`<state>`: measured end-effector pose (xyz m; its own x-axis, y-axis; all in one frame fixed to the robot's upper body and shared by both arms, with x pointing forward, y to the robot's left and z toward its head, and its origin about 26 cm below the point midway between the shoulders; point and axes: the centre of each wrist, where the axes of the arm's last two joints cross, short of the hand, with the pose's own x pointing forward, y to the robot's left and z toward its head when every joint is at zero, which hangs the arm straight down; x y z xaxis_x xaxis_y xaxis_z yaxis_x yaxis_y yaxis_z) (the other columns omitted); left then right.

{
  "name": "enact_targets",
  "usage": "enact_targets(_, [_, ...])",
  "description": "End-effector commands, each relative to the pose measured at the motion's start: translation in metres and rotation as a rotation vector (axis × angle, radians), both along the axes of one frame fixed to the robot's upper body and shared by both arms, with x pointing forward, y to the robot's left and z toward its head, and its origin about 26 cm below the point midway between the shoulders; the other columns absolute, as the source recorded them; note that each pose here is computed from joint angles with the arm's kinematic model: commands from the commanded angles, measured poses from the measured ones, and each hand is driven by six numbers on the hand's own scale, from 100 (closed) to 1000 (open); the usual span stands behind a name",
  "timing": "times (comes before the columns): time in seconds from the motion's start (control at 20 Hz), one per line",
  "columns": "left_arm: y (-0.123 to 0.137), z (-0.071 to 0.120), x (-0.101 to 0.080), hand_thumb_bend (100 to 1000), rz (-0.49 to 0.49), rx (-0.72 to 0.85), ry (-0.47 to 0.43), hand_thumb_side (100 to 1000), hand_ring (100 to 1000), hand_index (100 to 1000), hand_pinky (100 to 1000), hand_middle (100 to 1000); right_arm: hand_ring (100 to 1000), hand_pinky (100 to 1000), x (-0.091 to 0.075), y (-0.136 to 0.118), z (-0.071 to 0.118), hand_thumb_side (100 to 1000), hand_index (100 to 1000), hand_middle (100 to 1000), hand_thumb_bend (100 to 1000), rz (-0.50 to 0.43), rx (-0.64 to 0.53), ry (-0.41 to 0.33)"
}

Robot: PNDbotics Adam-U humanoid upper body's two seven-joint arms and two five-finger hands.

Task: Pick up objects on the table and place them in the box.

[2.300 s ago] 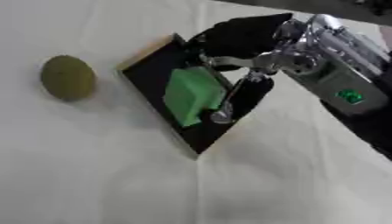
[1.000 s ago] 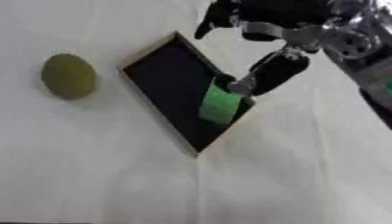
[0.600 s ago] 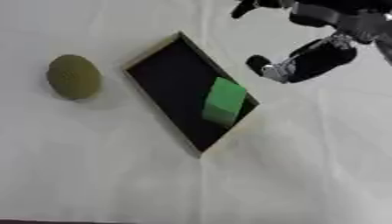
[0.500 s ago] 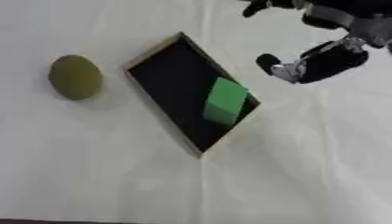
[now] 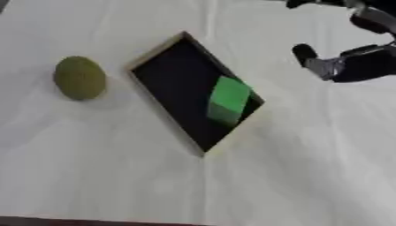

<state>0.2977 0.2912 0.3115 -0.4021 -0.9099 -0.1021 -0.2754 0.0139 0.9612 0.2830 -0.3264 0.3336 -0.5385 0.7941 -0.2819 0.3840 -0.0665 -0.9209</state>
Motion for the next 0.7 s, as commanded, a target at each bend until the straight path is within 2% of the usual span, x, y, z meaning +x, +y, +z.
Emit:
enact_targets(0.05, [0.001,0.018,-0.001,599,0.049,0.152,0.071,500,853,924,860,835,822,838,-0.007,-0.005,0.013,446,854,766,140,-0.014,0.000,-0.074])
enact_targets(0.35, [-0.005,0.028,0.020,651,0.041,0.254,0.188,468,866,912,873,846,811,837,-0.008,-0.010,0.011,454,848,757,110,-0.024,0.064,-0.107])
enact_targets(0.7, [-0.017,0.031,0.045,626,0.010,0.270,0.249,416,870,912,875,848,805,835,-0.008,-0.011,0.008,470,844,753,100,-0.032,0.093,-0.110])
